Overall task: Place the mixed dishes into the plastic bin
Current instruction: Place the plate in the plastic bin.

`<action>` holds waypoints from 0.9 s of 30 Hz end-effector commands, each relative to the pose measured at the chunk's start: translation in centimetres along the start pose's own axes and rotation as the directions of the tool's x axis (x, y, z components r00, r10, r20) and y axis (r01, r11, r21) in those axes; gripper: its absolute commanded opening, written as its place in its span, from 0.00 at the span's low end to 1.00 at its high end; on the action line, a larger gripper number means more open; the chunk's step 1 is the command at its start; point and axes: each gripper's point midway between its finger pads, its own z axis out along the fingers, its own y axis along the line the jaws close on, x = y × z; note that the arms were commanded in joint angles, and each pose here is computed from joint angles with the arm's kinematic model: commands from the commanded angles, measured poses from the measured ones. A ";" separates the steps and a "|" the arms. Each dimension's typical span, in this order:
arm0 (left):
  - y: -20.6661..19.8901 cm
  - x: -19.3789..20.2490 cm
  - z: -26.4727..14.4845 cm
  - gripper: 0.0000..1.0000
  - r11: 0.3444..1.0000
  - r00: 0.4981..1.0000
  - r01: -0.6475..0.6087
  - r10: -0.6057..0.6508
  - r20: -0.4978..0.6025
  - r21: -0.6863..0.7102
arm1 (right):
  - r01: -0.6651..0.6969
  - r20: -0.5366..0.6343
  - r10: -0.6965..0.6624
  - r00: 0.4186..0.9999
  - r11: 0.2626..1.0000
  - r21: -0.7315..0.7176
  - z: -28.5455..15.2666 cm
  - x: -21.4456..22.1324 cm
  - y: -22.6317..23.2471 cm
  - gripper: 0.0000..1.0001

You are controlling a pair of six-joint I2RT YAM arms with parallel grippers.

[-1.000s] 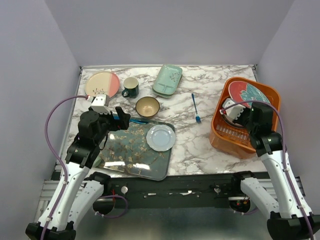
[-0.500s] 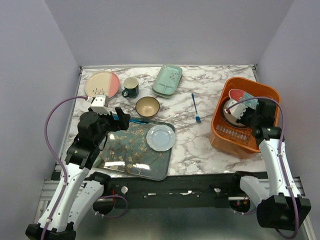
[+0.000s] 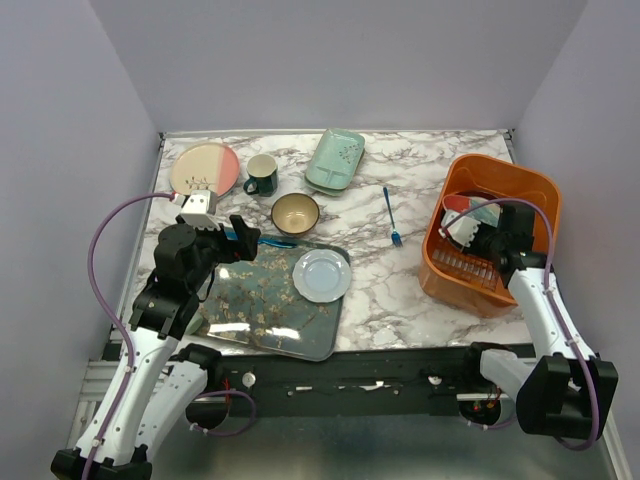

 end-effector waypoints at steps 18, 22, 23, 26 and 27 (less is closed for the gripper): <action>-0.2 0.1 0.3 0.99 1.000 1.000 -0.007 0.007 0.004 0.025 | 0.099 -0.010 -0.098 0.995 0.989 0.112 2.7 0.6 -1.9 0.29; -0.1 0.2 0.3 0.99 1.000 1.000 -0.005 0.005 0.000 0.024 | 0.079 -0.005 -0.078 0.997 0.994 0.082 3.3 0.8 -1.0 0.37; -0.1 0.2 0.3 0.99 1.000 1.000 -0.006 0.006 0.000 0.024 | 0.075 -0.005 -0.075 0.997 0.994 0.076 3.4 0.8 -0.8 0.41; -0.1 0.2 0.4 0.99 1.000 1.000 -0.006 0.006 -0.002 0.024 | 0.066 -0.006 -0.065 0.998 0.996 0.062 3.7 0.9 -0.4 0.48; -0.1 0.3 0.4 0.99 1.000 1.000 -0.004 0.004 -0.003 0.023 | 0.063 -0.007 -0.063 0.998 0.996 0.061 3.8 1.0 -0.4 0.49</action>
